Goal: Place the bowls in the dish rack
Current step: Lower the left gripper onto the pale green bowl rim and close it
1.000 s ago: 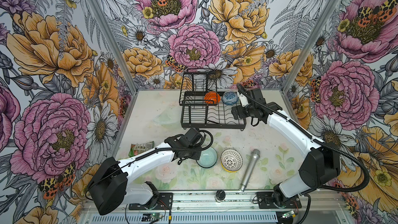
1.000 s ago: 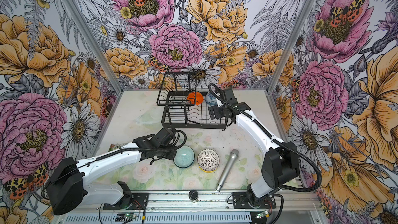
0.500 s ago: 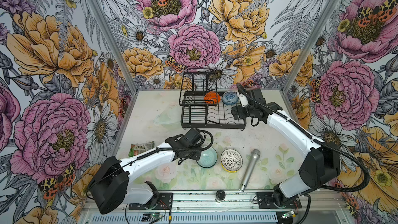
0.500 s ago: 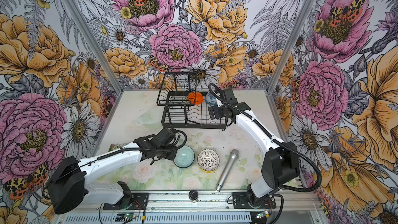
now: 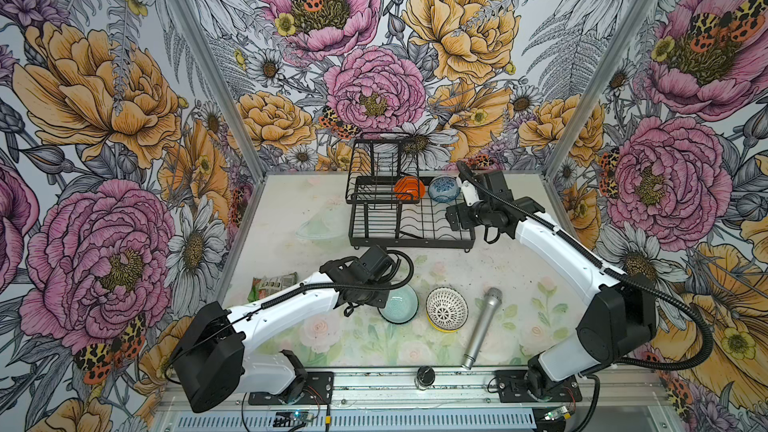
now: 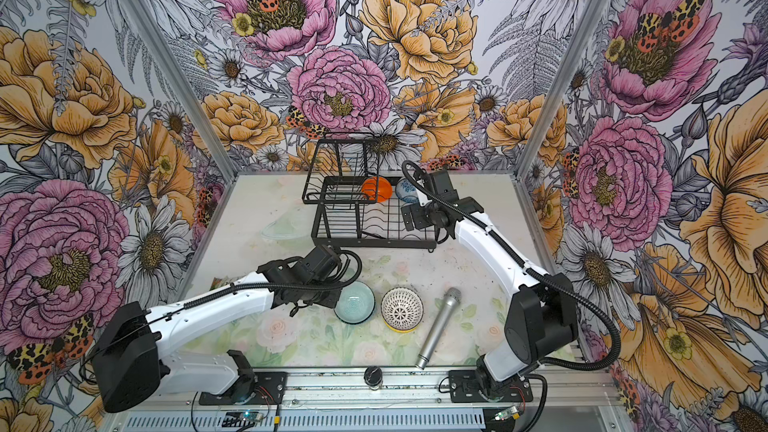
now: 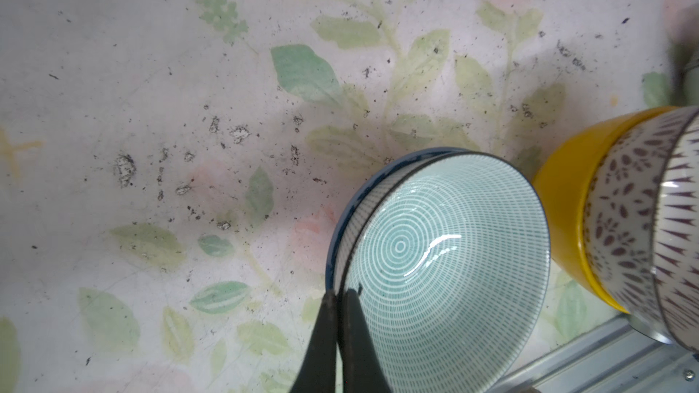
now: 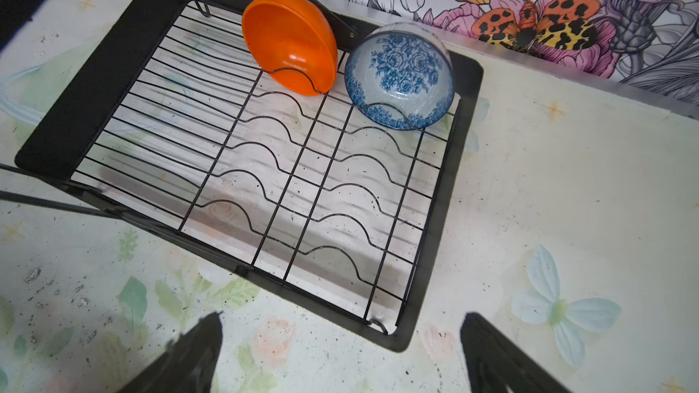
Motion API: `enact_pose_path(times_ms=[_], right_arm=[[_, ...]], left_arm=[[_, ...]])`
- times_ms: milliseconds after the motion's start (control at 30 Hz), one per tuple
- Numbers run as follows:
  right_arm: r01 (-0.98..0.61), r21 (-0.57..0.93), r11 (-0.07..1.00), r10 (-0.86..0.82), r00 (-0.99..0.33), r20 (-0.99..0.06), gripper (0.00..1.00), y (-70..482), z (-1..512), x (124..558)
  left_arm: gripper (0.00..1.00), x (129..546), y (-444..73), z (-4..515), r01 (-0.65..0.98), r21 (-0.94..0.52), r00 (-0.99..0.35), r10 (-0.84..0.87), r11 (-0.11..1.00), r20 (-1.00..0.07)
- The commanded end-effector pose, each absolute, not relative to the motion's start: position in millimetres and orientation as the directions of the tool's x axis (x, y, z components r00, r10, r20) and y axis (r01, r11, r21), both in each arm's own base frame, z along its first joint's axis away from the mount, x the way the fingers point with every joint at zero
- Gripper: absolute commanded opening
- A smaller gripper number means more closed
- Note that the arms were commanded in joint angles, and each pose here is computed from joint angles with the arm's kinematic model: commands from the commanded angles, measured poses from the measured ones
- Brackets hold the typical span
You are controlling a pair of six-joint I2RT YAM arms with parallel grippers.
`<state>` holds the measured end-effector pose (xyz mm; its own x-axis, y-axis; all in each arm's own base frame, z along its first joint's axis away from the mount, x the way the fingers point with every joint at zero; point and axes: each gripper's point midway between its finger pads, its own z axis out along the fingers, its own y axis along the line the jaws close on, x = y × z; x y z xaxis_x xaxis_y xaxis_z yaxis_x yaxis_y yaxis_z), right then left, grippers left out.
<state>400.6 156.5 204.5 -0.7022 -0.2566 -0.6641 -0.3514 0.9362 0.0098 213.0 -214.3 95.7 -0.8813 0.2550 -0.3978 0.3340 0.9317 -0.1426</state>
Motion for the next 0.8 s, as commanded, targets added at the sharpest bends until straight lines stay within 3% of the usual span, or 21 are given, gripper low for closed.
enact_pose_path(times_ms=[0,133,267,500,633,767], right_arm=[[-0.356,0.019,0.934,-0.248,-0.689,-0.681,1.00,157.6,213.8,402.2],[-0.356,0.020,0.934,-0.248,-0.689,-0.680,0.99,157.7,213.4,401.5],[-0.356,0.019,0.934,-0.248,-0.688,-0.681,0.99,157.2,213.9,401.1],[-0.356,0.020,0.934,-0.248,-0.690,-0.680,0.99,157.5,213.2,401.2],[-0.356,0.020,0.934,-0.248,-0.689,-0.681,0.99,157.3,213.4,400.8],[-0.356,0.019,0.934,-0.250,-0.691,-0.678,1.00,157.2,212.2,400.8]], left_arm=[[0.05,219.5,-210.9,105.7,0.330,-0.104,-0.866,0.258,0.938,-0.428],[0.22,218.1,-212.1,100.9,0.334,-0.103,-0.872,0.266,0.937,-0.412],[0.30,217.2,-213.6,97.1,0.338,-0.108,-0.874,0.270,0.935,-0.404],[0.30,218.1,-226.9,88.0,0.350,-0.147,-0.880,0.271,0.925,-0.389],[0.19,220.8,-230.6,86.9,0.352,-0.138,-0.880,0.276,0.926,-0.387],[0.15,225.3,-231.9,92.1,0.346,-0.134,-0.875,0.268,0.929,-0.403]])
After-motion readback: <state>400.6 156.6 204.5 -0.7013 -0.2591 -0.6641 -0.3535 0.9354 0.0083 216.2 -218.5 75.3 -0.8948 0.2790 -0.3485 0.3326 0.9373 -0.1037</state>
